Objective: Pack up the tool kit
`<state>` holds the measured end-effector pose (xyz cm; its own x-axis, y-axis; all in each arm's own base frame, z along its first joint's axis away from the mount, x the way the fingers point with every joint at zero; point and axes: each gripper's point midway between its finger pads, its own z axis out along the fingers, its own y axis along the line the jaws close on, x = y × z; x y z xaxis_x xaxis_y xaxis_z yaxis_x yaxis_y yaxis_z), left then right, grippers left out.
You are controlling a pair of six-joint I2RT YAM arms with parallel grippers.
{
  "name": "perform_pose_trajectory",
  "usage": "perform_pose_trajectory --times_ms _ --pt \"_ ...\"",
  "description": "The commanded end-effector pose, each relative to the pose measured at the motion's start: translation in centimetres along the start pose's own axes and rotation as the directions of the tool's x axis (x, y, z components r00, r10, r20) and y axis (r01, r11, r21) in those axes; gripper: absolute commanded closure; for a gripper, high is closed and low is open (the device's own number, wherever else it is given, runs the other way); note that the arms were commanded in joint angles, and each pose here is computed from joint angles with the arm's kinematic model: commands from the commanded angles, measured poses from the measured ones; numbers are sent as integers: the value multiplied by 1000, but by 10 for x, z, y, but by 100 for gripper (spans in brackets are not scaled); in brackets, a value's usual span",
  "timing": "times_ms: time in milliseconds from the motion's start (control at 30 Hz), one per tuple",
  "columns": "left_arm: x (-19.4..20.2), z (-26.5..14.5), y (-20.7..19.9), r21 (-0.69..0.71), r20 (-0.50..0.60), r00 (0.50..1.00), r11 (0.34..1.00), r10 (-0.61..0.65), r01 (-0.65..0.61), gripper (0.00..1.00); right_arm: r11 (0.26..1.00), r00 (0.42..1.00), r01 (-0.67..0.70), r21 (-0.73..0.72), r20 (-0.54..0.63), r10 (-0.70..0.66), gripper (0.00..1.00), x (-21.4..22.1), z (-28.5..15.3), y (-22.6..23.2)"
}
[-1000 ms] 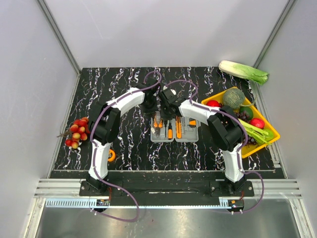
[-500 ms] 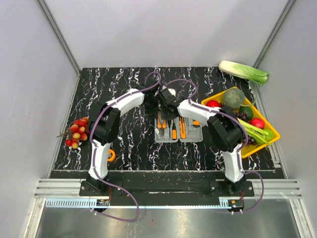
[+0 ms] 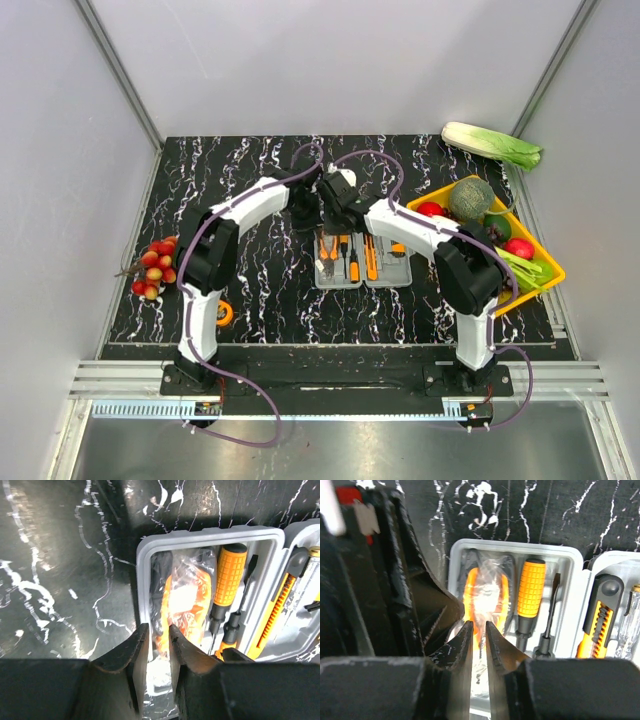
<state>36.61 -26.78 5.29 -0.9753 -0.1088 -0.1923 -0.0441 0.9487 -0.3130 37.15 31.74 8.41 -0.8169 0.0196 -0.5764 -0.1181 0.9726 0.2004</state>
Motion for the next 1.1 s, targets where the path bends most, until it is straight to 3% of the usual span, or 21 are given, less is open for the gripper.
perform_pose_trajectory --times_ms 0,233,633,1067 --pt "-35 -66 3 25 167 986 1000 -12 8 73 996 999 -16 -87 42 19 80 -9 -20 19" --pt "-49 -112 33 10 298 953 999 -49 48 68 994 1000 4 -109 -2 -4 83 2 -3 25" --pt "-27 -135 103 -24 361 920 985 -150 170 54 995 994 16 -101 -101 -26 86 32 30 24" --pt "-10 -148 137 -69 396 899 970 -186 231 49 995 998 35 -92 46 -30 85 -18 -2 33"
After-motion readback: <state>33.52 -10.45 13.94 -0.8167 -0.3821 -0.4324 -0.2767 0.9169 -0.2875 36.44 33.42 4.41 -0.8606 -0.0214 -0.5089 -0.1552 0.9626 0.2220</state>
